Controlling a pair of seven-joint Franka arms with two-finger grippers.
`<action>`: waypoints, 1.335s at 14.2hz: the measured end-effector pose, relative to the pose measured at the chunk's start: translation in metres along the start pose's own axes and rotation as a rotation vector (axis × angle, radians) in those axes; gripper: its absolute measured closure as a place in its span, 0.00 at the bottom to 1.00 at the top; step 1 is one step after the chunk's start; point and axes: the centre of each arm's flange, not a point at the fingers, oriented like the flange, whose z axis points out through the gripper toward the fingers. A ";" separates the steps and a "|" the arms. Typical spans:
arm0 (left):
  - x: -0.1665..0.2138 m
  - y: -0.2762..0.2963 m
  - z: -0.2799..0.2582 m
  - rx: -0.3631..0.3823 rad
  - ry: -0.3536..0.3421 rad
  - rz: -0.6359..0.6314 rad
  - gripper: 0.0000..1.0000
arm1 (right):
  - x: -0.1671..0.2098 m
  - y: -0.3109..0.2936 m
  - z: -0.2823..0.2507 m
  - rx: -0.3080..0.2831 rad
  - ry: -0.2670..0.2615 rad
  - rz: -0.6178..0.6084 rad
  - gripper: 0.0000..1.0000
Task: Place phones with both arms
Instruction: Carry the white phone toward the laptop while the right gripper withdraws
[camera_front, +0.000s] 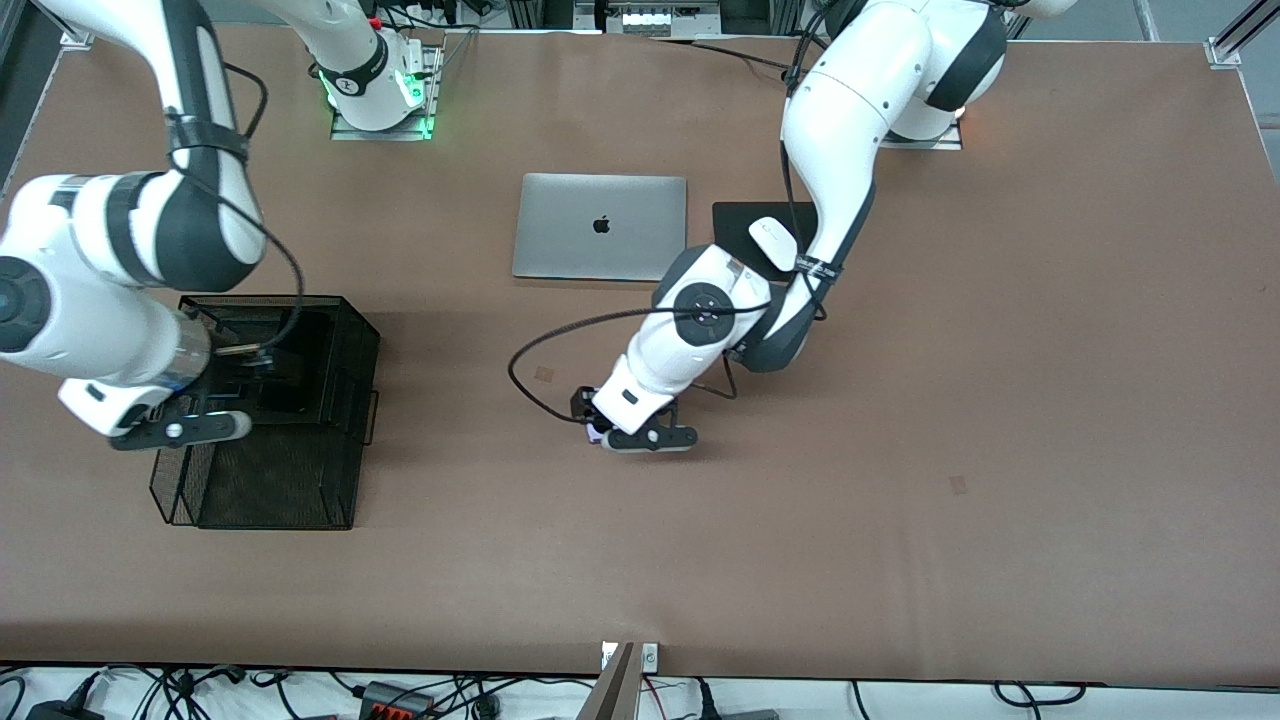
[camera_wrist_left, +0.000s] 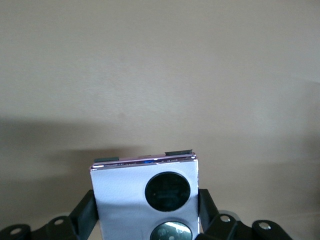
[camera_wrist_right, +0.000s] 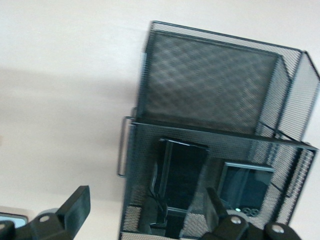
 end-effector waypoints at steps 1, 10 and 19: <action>-0.002 0.004 -0.002 0.011 0.015 0.044 0.16 | 0.001 -0.010 0.000 -0.002 0.000 -0.014 0.00; -0.020 0.001 0.032 0.083 0.011 0.184 0.16 | 0.006 -0.012 0.005 -0.006 0.019 -0.019 0.00; -0.039 -0.001 0.059 0.111 -0.026 0.191 0.16 | 0.014 -0.041 0.015 0.003 0.042 -0.053 0.00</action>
